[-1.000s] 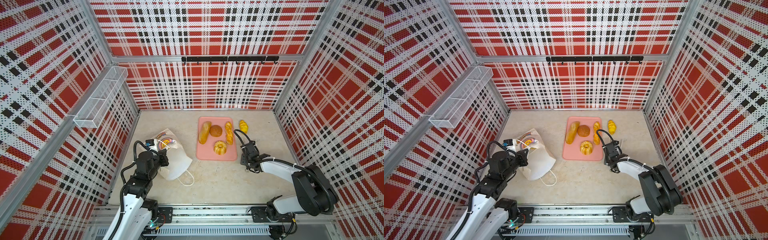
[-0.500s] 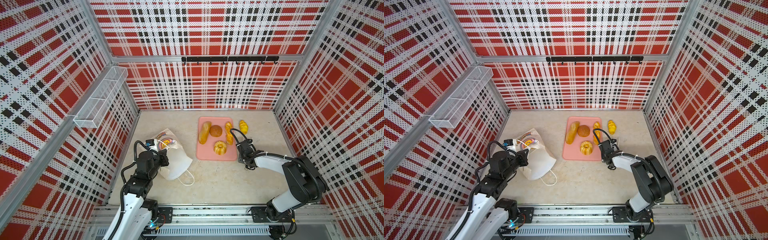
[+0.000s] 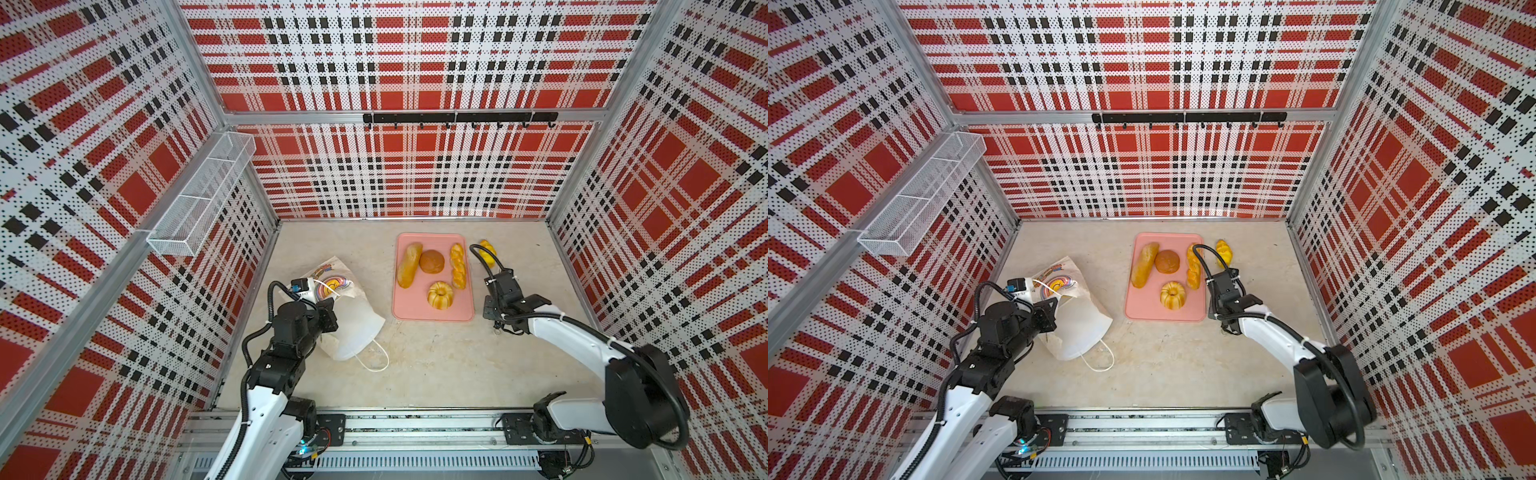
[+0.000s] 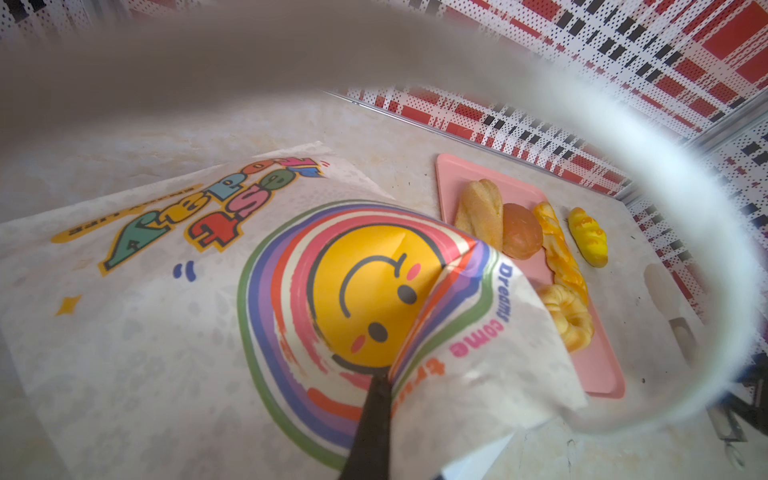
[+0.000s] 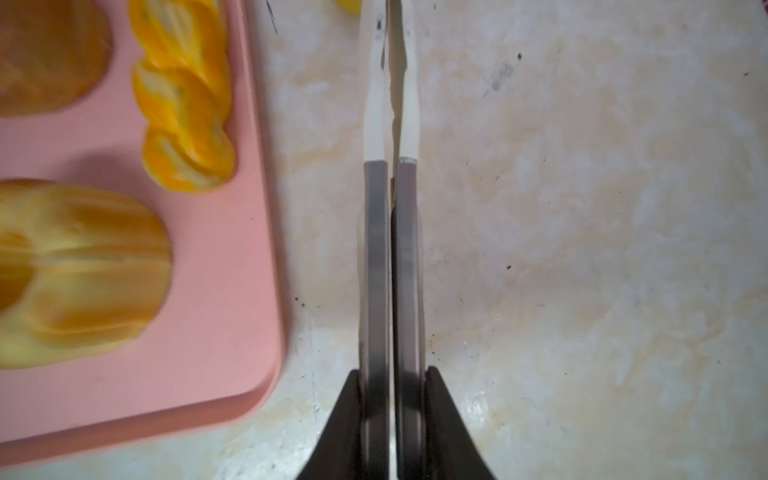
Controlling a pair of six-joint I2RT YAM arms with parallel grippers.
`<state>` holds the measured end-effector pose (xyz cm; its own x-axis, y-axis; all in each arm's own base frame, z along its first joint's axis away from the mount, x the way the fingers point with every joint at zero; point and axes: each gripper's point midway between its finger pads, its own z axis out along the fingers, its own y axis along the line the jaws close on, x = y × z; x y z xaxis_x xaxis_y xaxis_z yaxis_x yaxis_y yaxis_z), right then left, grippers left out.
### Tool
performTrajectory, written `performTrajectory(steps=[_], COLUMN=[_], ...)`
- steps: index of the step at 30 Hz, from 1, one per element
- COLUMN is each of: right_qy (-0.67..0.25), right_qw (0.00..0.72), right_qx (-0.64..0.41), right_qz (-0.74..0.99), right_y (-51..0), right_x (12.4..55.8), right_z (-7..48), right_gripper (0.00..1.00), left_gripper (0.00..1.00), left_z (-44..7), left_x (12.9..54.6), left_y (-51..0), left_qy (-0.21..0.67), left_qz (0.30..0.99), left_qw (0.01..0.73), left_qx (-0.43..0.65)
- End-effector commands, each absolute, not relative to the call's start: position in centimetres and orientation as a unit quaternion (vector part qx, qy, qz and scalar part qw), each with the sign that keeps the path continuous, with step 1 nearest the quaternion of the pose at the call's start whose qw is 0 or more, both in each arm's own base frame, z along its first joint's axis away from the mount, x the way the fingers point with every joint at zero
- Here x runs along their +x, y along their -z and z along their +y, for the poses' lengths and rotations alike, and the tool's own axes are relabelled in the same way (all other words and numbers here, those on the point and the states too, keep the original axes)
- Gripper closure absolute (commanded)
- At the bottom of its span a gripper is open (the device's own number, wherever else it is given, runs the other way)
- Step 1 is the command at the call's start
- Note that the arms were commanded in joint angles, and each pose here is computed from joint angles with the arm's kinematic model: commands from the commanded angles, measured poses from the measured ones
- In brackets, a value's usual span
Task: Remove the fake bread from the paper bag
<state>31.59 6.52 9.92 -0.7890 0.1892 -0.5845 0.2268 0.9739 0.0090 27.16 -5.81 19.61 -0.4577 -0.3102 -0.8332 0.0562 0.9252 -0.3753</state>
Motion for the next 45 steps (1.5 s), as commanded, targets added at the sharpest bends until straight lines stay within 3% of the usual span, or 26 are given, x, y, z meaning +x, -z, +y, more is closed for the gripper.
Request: performTrajectory(steps=[1,4,5,13,28,38,45], right_qy=[-0.019,-0.05,-0.054,-0.135,-0.172,-0.19,-0.195], right_qw=[0.305,0.301,0.296,0.258,0.233,0.236,0.237], right_qx=[0.117,0.125,0.127,0.131,0.117,0.121,0.119], right_qz=[0.945,0.944,0.945,0.948,0.95,0.945,0.944], right_y=[-12.7,-14.0,-14.3,-15.2,-16.0,-16.5,-16.9], right_x=[31.3,30.8,30.6,30.0,29.5,28.8,28.3], right_z=[6.0,5.5,5.3,5.6,6.4,6.9,7.0], right_gripper=[0.88,0.89,1.0,1.0,0.76,0.66,0.66], left_gripper=[1.0,1.0,1.0,1.0,1.0,1.0,1.0], left_z=[-5.9,-5.8,-5.7,-5.4,-5.4,-5.4,-5.4], left_x=[27.0,26.9,26.8,26.8,27.0,27.0,27.0], left_y=[-19.7,-19.7,-19.8,-19.9,-19.9,-19.9,-20.0], left_qy=[0.192,0.19,0.189,0.184,0.188,0.19,0.19], left_qz=[0.831,0.83,0.829,0.827,0.827,0.826,0.826], left_qw=[0.515,0.517,0.519,0.523,0.521,0.521,0.522], left_qx=[-0.085,-0.086,-0.087,-0.092,-0.095,-0.095,-0.095])
